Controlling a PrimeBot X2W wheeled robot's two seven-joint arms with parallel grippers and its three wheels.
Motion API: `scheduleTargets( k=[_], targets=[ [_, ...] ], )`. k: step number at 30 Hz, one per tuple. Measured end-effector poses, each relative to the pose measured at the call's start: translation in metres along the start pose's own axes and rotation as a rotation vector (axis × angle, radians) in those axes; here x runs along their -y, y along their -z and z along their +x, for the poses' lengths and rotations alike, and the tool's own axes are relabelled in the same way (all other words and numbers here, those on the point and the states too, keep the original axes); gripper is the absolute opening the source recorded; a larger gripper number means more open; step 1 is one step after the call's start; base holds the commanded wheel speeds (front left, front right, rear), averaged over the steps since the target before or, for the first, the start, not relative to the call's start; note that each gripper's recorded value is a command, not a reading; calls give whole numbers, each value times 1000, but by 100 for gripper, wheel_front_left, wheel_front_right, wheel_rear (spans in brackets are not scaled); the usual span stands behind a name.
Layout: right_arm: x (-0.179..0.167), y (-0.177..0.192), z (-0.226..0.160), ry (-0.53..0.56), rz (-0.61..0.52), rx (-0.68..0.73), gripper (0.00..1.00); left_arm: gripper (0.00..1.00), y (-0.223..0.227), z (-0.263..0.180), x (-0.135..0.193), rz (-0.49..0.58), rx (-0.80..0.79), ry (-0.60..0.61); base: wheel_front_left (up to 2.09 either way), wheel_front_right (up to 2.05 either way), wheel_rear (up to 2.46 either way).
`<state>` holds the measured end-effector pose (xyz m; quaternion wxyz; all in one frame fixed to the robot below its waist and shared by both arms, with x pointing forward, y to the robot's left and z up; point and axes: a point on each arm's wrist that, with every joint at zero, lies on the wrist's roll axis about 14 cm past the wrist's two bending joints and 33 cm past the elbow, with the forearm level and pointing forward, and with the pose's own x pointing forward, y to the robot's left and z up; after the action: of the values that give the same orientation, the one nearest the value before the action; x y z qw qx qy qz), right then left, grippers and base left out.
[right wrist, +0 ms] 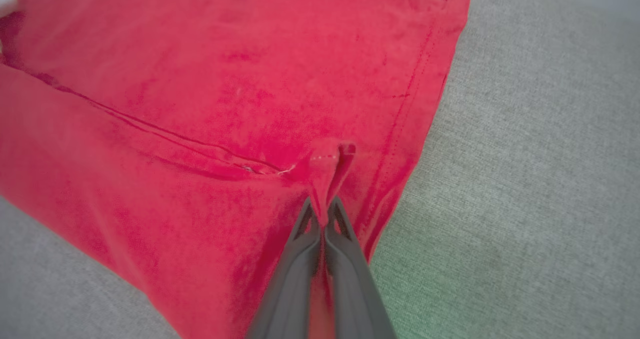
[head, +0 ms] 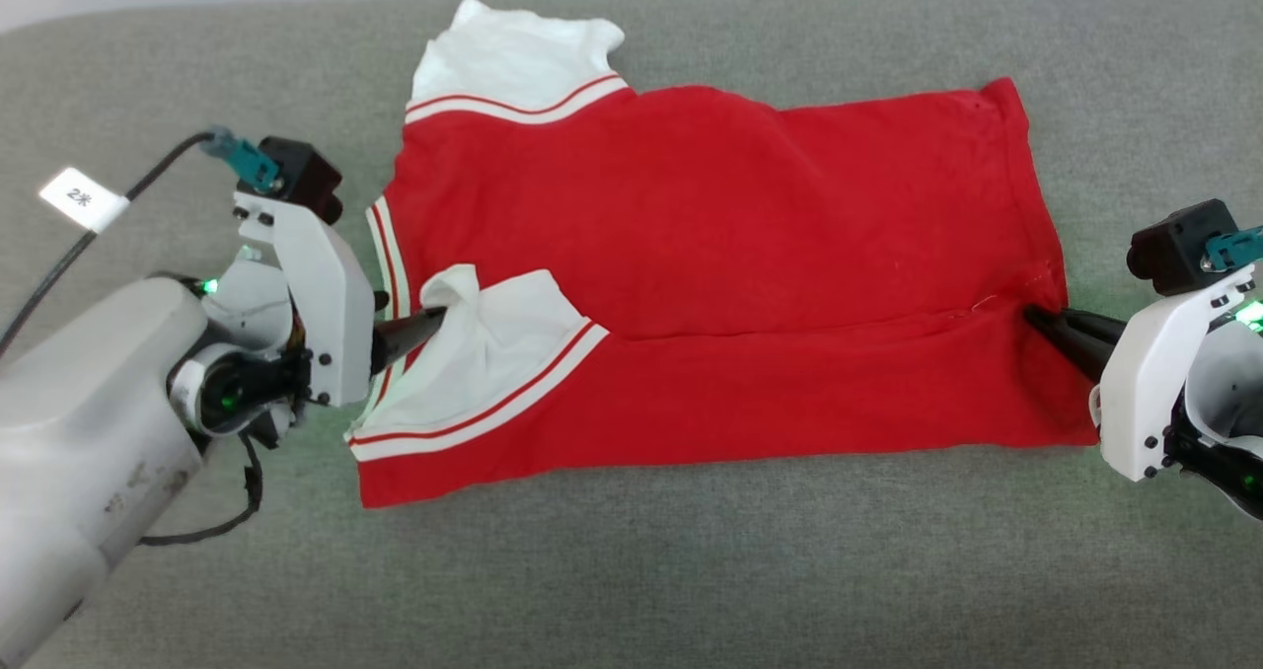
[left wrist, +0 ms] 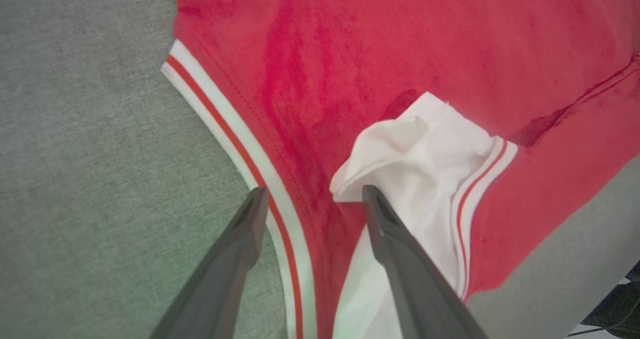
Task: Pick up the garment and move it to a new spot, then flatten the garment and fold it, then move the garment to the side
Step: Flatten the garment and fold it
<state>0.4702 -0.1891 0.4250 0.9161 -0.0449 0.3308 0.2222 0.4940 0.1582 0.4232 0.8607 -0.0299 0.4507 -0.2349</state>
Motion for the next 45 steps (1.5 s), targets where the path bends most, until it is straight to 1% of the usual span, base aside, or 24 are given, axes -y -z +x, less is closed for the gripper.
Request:
scheduleTargets(
  k=[1, 2, 3, 9, 13, 17, 19, 23, 27, 30, 34, 41, 44, 45],
  targets=[
    [-1, -1, -1, 0, -3, -1, 68, 100, -2, -3, 0, -5, 11, -2, 0, 0, 0],
    [-1, -2, -2, -2, -6, -1, 87, 100, -3, -5, 0, -6, 16, -4, 0, 0, 0],
    [-3, -4, -4, -4, -9, 2, 100, 100, -6, -10, 1, -7, 34, -7, 0, 0, 0],
    [-3, -12, -13, 3, -9, 26, 100, 100, -11, -26, 5, 0, 87, -12, 0, 0, 0],
    [-3, -30, -27, 17, -25, 111, 100, 100, -10, -44, 12, -26, 142, -10, 0, 0, 0],
    [2, -43, -39, 41, -23, 179, 100, 100, 0, -52, 18, -61, 139, -3, 0, 0, 0],
    [8, -51, -51, 70, -10, 243, 100, 100, 15, -61, 18, -113, 105, -25, 0, 0, 0],
    [12, -57, -68, 98, 32, 316, 100, 100, 36, -68, 22, -158, 55, -38, 0, 0, 0],
    [19, -52, -85, 136, 82, 358, 100, 100, 52, -70, 23, -200, 3, -50, 0, 0, 0],
    [27, -45, -98, 174, 110, 365, 100, 100, 62, -68, 22, -213, -39, -63, 0, 0, 0],
    [30, -32, -109, 208, 150, 358, 100, 100, 68, -60, 22, -217, -71, -66, 0, 0, 0],
    [31, -17, -120, 249, 206, 346, 100, 100, 86, -45, 9, -242, -145, -114, 0, 0, 0],
    [28, -10, -123, 259, 230, 326, 100, 100, 91, -37, 5, -241, -168, -122, 0, 0, 0],
    [23, -4, -122, 252, 248, 295, 100, 100, 90, -32, 4, -257, -170, -116, 0, 0, 0]
  ],
)
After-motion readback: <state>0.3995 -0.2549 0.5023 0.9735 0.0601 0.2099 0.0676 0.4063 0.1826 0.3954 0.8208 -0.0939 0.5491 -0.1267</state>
